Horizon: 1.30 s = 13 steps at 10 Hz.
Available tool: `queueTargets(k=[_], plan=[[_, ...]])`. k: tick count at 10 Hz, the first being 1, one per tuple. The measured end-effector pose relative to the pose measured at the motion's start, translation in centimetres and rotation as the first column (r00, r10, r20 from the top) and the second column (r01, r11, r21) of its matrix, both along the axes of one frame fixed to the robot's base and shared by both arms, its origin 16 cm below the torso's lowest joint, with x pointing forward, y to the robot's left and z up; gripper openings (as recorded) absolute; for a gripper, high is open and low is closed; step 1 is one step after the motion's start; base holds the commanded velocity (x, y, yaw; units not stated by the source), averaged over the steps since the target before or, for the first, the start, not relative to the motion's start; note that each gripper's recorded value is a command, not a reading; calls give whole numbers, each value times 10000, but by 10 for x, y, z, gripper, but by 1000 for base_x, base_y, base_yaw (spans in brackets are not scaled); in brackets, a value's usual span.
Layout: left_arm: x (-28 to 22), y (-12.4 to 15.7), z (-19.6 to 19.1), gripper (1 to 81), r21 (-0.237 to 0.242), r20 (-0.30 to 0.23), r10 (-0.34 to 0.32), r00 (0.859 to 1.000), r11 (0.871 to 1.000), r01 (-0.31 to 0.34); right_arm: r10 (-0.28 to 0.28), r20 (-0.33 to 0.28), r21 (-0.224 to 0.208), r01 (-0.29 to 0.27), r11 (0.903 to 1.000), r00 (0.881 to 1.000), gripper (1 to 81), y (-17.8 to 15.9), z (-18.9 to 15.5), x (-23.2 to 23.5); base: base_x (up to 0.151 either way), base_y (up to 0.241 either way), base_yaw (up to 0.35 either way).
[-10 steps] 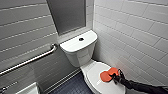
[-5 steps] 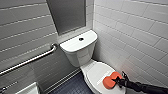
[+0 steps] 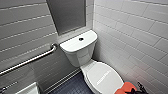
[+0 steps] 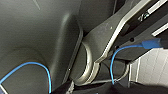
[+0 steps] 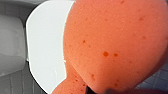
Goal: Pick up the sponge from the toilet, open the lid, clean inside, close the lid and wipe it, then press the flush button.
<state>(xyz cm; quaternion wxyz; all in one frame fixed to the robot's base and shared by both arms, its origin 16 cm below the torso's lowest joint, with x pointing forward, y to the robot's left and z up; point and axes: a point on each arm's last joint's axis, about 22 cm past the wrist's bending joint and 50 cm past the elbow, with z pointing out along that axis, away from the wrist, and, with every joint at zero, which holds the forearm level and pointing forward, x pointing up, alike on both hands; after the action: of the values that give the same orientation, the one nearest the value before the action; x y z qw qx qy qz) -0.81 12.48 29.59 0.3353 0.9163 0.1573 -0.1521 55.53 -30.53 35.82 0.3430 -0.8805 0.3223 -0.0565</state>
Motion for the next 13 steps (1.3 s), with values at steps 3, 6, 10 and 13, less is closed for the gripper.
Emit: queueTargets(k=[3, 6, 10, 13], plan=[[72, 29, 12, 811, -344, 882, 80, 9961, 9994, -50, 191, -1365, -258, -228, 9994, 9905, 10, -22, -25, -110, 0, 0, 0], [136, 61, 28, 811, -457, 1685, 85, 9857, 9990, -8, 190, -2141, -184, -235, 9996, 9766, 10, -27, -37, -198, 0, 0, 0], [230, 82, 27, 811, -371, 2419, 566, 9687, 9981, -490, 615, -2572, -354, -730, 9967, 9644, 10, -34, -56, -286, 0, 0, 0], [314, 90, 26, 811, -347, 2856, 1066, 9524, 9943, -1009, 1082, -2735, -335, -1219, 9920, 9558, 10, -28, -72, -351, 0, 0, 0]])
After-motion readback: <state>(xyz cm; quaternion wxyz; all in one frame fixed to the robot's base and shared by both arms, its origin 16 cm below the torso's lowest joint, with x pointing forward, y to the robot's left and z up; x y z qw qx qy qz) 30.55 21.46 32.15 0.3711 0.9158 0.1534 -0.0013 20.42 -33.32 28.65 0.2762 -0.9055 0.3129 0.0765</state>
